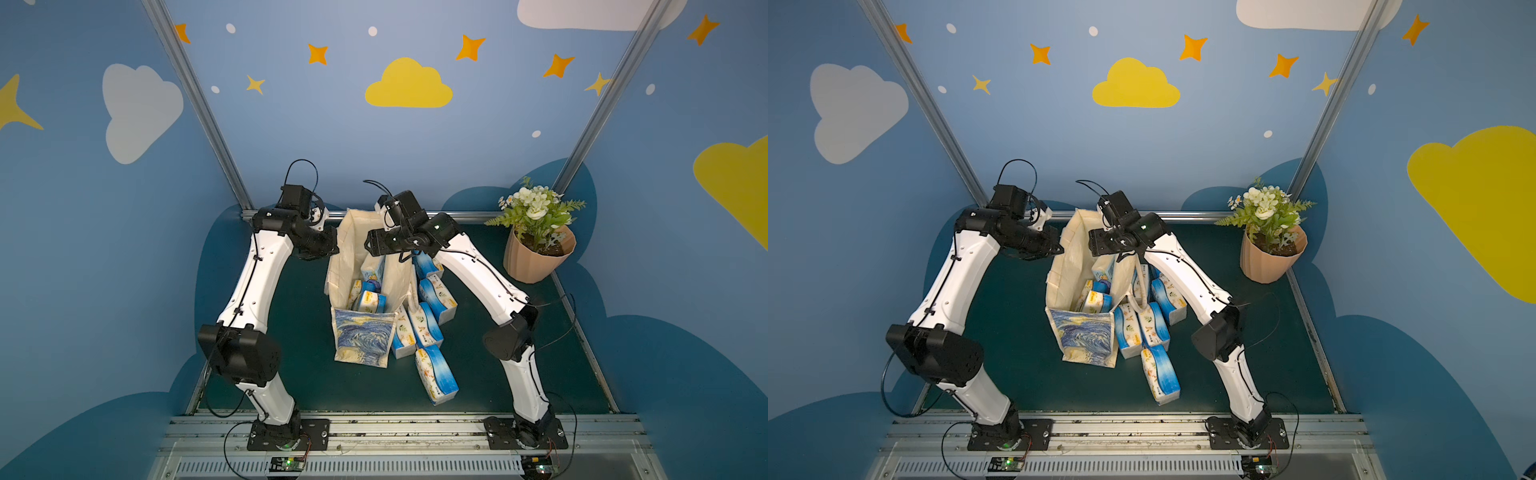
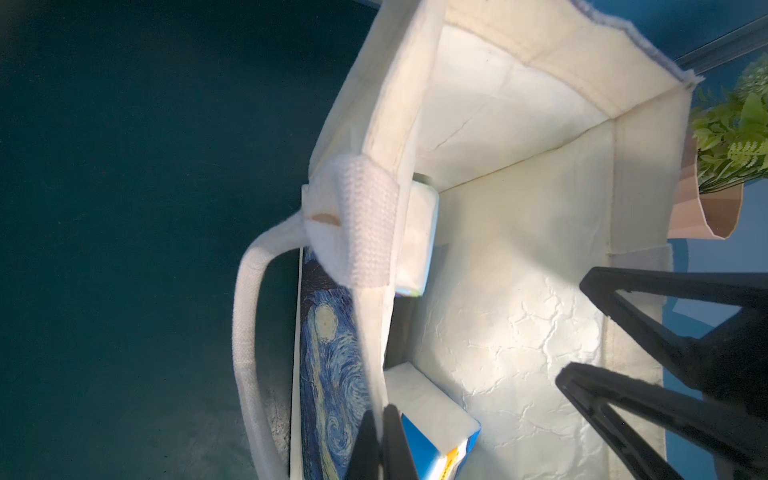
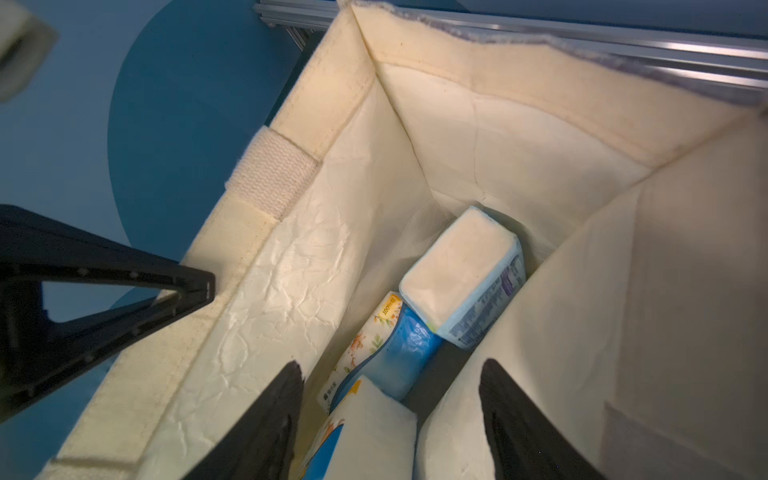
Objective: Put tissues into the canvas bag
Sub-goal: Place the pack of facial tissues in the canvas bag, then pick up the pack of facial tissues from the center of the board, then place the pack of facial tissues in the canvas bag.
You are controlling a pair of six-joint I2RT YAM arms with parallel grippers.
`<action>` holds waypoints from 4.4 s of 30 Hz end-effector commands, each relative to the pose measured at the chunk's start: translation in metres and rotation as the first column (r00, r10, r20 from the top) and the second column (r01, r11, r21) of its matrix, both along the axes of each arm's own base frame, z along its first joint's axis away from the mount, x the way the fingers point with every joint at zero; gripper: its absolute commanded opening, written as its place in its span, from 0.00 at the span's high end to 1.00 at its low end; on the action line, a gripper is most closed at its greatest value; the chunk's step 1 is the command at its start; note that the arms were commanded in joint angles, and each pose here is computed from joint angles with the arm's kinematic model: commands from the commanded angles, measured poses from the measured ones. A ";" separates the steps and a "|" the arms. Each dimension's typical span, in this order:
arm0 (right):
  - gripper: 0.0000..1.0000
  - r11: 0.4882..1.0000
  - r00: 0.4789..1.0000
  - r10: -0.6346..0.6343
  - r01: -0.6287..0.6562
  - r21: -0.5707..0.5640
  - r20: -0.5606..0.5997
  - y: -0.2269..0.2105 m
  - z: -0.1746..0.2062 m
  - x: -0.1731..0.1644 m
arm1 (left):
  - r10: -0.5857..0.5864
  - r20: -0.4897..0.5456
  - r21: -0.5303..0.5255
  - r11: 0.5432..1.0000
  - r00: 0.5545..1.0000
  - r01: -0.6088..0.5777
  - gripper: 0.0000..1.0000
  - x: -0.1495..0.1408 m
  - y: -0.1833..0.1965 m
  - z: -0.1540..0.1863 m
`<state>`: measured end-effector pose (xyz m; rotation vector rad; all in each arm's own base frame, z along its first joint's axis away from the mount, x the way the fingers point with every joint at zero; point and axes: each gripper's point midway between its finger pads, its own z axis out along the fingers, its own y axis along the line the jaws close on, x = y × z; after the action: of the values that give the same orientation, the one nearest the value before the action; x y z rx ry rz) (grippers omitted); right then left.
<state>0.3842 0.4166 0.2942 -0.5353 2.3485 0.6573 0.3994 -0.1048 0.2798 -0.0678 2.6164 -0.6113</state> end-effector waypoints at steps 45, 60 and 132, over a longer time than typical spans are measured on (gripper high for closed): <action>0.09 0.877 0.893 -0.051 -0.174 -0.448 -0.447 -0.182 -0.189 -0.274 | -0.002 -0.004 0.016 1.000 1.000 0.002 0.93 0.002 0.005 -0.001; 0.09 0.833 0.856 -0.147 -0.163 -0.528 -0.496 -0.187 -0.233 -0.270 | -0.012 -0.021 0.012 1.000 1.000 0.012 0.93 0.001 0.003 -0.006; 0.24 0.993 0.985 -0.019 0.039 -0.112 0.173 -0.038 0.039 -0.003 | -0.013 0.030 0.042 0.999 0.999 0.012 0.96 0.008 0.003 0.010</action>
<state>0.3822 0.4028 0.2834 -0.6318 2.3410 0.4532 0.4039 -0.1064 0.2839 -0.0432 2.6226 -0.5917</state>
